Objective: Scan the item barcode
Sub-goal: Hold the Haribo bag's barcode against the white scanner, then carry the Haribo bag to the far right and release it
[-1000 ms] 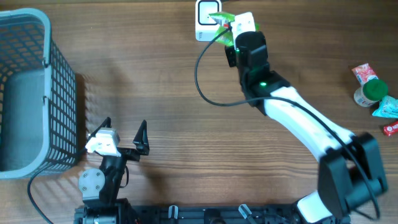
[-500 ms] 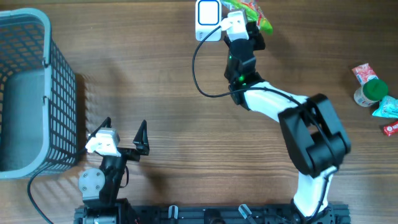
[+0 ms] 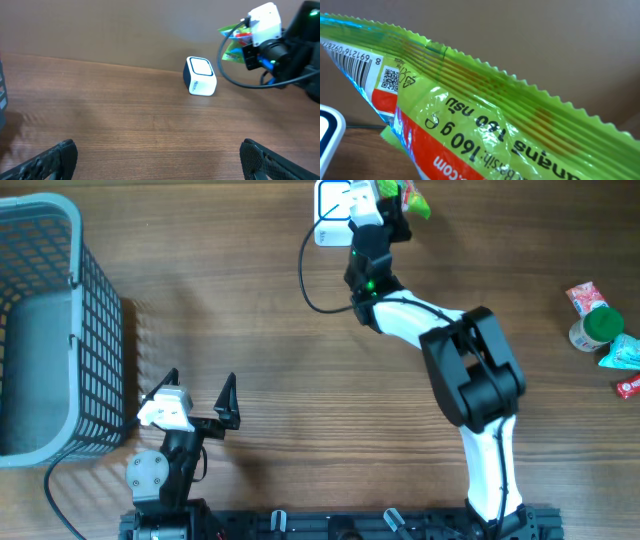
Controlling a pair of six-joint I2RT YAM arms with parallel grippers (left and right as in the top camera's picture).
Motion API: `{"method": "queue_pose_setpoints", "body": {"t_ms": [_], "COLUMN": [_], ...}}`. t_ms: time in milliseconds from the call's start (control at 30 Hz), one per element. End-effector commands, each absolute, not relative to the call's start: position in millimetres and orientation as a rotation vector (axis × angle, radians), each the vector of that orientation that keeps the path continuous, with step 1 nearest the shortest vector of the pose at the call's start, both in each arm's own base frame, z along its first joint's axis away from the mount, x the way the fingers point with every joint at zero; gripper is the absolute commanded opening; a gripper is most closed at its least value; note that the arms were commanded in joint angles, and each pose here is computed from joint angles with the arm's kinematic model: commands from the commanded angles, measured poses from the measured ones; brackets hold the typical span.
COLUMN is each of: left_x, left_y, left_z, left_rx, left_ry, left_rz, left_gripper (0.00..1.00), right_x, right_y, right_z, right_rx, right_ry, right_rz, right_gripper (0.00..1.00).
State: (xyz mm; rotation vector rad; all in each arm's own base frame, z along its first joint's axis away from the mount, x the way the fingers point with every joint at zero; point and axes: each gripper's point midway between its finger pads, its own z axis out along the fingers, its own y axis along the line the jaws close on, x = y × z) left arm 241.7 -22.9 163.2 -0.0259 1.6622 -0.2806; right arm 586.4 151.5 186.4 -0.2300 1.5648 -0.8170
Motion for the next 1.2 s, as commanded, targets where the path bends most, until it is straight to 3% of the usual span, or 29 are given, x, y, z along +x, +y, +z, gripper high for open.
{"method": "queue_pose_setpoints", "body": {"t_ms": [0,500,733,1167], "left_x": [242,242,242,242], "left_y": [-21,-21,-21,-21], "left_z": [159,159,159,159], "left_rx": [-0.035,-0.035,-0.035,-0.035], "left_ry": [1.669,1.669,1.67,1.67], "left_rz": [-0.272,-0.272,-0.272,-0.271], "left_gripper": [1.0,1.0,1.0,1.0], "right_x": [595,588,586,591], "right_y": [165,201,195,218], "right_z": [176,100,99,57], "right_rx": [-0.302,-0.562,-0.609,-1.106], "right_ry": [1.556,1.557,1.517,1.47], "right_rz": [-0.916,-1.056,-1.161,-1.28], "right_gripper": [0.05,0.05,0.04,0.05]}}
